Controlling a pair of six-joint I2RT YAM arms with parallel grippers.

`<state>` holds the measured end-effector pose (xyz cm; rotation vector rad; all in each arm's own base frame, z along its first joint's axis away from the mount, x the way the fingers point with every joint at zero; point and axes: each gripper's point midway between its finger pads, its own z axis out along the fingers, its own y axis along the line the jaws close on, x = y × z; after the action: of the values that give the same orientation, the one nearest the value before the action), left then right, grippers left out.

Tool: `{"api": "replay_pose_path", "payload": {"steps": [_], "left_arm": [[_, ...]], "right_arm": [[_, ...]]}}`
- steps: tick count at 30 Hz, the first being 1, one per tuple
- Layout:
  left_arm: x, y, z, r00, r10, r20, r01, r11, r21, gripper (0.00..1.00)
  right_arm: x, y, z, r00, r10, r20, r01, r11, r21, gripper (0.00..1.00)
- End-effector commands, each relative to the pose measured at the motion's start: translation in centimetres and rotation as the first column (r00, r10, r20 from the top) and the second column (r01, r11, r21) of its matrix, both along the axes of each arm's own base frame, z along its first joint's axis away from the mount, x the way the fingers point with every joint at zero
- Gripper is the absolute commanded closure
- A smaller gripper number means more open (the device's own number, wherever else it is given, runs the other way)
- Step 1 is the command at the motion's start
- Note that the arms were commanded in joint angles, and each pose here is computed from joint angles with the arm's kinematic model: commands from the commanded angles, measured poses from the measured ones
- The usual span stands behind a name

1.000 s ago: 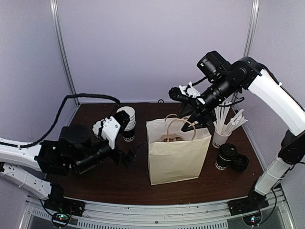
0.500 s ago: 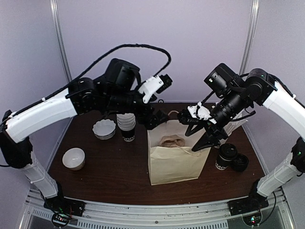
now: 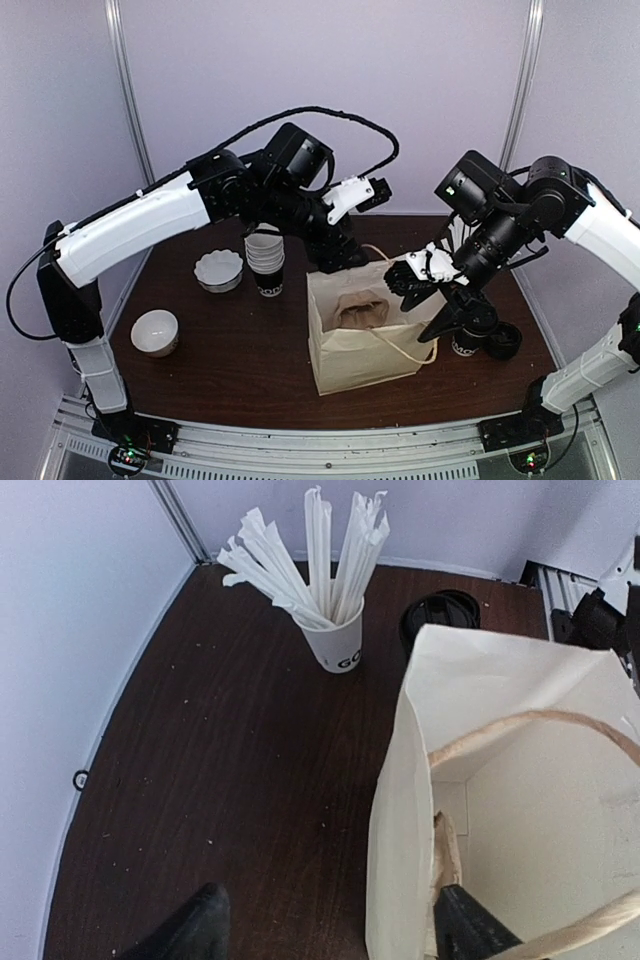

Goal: Pack the takeout coffee

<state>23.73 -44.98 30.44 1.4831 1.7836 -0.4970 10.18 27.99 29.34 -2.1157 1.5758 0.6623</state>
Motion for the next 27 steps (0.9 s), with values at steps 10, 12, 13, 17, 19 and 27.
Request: {"api": "replay_pose_path", "payload": {"steps": [10, 12, 13, 17, 19, 27], "left_arm": [[-0.4, -2.0, 3.1, 0.987, -0.158, -0.004, 0.157, 0.983, -0.094, 1.00], [-0.2, -1.5, 4.8, 0.987, -0.154, 0.052, 0.159, 0.981, -0.111, 1.00], [-0.3, -1.3, 5.6, 0.985, -0.158, 0.075, 0.166, 0.979, -0.121, 1.00], [-1.0, -0.6, 7.7, 0.977, -0.175, 0.120, 0.192, 0.970, -0.147, 1.00], [-1.4, -0.3, 7.7, 0.977, -0.179, 0.116, 0.196, 0.968, -0.156, 1.00], [-2.4, -0.6, 6.6, 0.979, -0.179, 0.099, 0.195, 0.963, -0.184, 1.00]], "right_arm": [[2.7, 0.8, 2.4, 0.990, -0.083, 0.112, 0.079, 0.996, 0.039, 0.46], [3.4, 1.3, 3.8, 0.988, -0.102, 0.114, 0.093, 0.993, 0.079, 0.45], [3.6, 1.4, 4.4, 0.988, -0.104, 0.110, 0.094, 0.991, 0.092, 0.44], [3.8, 1.7, 6.2, 0.988, -0.103, 0.112, 0.088, 0.987, 0.131, 0.39], [4.5, 2.0, 6.2, 0.984, -0.121, 0.130, 0.103, 0.985, 0.137, 0.39], [7.2, 3.3, 0.4, 0.968, -0.155, 0.195, 0.150, 0.988, 0.040, 0.57]]}}
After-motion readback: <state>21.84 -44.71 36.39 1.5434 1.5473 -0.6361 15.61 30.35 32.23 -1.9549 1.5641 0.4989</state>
